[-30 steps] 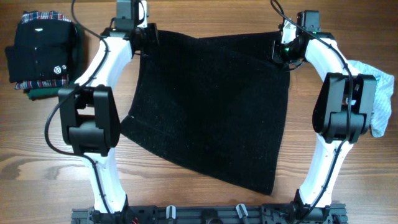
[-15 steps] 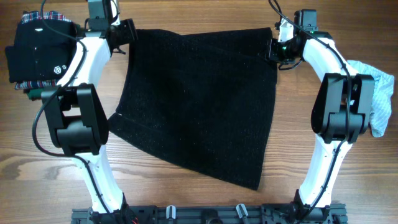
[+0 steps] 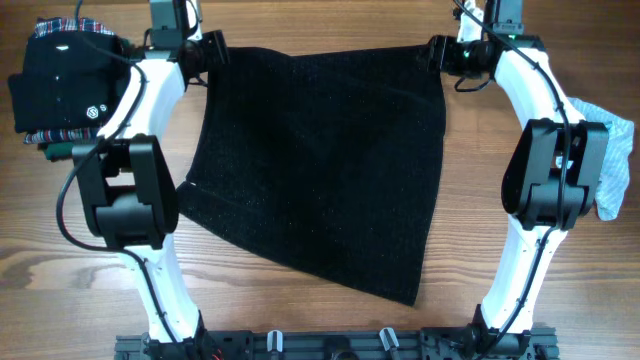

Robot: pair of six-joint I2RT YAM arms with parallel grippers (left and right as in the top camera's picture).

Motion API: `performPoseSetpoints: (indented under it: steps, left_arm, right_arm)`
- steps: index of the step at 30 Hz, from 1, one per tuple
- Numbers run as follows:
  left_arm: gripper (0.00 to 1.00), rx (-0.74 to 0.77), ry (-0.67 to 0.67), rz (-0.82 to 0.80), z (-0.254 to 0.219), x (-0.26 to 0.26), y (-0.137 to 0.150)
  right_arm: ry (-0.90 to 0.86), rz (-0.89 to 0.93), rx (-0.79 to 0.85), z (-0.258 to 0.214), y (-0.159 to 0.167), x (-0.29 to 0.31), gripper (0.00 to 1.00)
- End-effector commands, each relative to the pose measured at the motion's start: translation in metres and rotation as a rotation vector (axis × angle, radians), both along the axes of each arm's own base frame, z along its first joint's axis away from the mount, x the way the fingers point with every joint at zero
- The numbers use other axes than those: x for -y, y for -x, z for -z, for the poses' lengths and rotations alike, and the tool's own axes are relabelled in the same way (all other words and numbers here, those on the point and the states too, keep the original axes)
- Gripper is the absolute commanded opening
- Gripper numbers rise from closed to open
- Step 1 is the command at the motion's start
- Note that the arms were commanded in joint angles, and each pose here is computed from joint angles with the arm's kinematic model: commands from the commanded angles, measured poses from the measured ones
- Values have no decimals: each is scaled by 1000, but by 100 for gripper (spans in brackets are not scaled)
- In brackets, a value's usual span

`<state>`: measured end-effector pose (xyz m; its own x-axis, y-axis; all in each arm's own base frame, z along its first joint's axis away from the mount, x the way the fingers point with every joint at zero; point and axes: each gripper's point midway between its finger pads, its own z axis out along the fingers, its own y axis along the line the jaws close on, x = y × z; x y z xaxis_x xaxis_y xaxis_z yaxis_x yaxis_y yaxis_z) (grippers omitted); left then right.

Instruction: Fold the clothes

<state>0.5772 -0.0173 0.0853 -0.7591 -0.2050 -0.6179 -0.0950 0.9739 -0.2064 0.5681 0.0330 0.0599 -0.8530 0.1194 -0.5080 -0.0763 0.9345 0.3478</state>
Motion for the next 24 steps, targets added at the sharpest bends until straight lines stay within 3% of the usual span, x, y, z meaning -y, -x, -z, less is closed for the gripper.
performPoseSetpoints:
  steps: [1, 13, 24]
  left_arm:
    - [68, -6, 10, 37, 7, 16, -1]
    - [72, 41, 13, 38, 12, 18, -14]
    - [63, 25, 56, 51, 27, 33, -15]
  right_arm:
    - [71, 26, 42, 6, -14, 13, 80]
    - [76, 20, 77, 32, -29, 14, 79]
    - [14, 3, 107, 33, -36, 3, 75]
